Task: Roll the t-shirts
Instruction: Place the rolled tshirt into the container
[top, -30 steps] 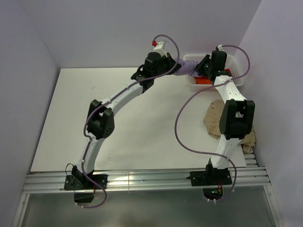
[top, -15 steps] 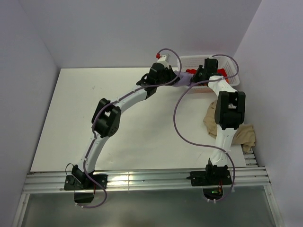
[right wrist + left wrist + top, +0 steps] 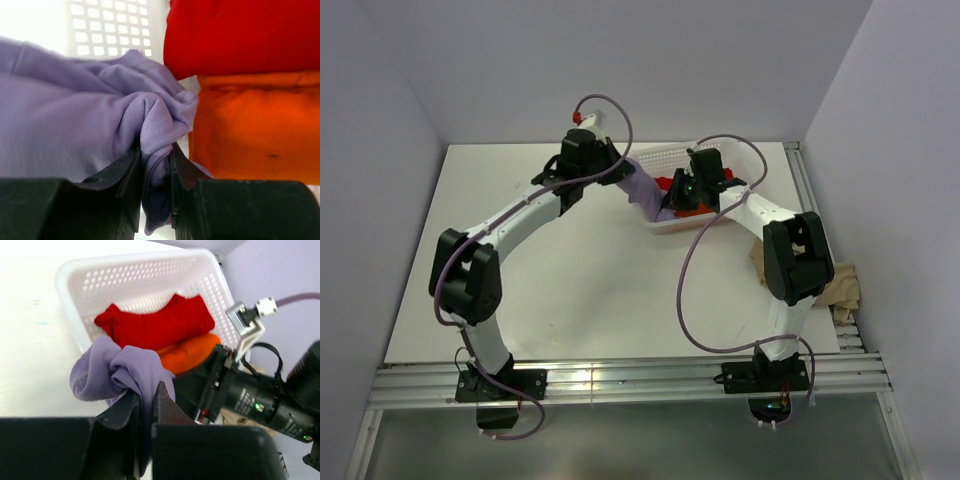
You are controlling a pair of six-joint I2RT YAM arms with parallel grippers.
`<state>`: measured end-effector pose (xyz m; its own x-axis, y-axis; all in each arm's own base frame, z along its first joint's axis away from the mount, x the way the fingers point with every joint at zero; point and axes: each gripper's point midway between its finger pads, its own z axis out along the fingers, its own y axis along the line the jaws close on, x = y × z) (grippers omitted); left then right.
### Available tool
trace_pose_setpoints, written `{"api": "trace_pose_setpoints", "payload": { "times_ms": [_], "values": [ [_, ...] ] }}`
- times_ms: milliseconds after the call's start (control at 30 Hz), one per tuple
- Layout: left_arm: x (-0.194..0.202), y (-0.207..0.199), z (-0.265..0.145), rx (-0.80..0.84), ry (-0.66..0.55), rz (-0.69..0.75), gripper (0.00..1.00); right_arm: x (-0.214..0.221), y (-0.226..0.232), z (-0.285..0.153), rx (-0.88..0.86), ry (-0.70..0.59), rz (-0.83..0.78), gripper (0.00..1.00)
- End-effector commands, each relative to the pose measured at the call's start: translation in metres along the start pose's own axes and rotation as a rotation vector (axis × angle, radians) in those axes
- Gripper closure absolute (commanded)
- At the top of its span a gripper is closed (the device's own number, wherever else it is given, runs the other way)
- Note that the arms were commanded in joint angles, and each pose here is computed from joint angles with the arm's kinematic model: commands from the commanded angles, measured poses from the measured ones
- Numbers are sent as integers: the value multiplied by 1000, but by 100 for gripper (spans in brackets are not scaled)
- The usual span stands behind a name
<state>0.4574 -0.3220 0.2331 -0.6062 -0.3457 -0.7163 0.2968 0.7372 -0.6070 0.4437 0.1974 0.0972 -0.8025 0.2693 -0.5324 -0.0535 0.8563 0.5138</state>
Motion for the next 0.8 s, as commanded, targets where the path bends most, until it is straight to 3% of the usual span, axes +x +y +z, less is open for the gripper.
{"api": "trace_pose_setpoints", "payload": {
  "times_ms": [0,300,533,767],
  "values": [
    [-29,-32,-32,92,-84,-18,100,-17,32,-31,-102,-39,-24,100],
    [-5,-45,-39,93,-43,-49,100,-57,13,-66,-130,-47,-76,100],
    [24,-44,-2,74,21,-50,100,-78,-39,-83,-104,-96,7,100],
    [52,-27,34,34,85,-58,100,-92,-62,-96,-77,-147,55,100]
  ]
}}
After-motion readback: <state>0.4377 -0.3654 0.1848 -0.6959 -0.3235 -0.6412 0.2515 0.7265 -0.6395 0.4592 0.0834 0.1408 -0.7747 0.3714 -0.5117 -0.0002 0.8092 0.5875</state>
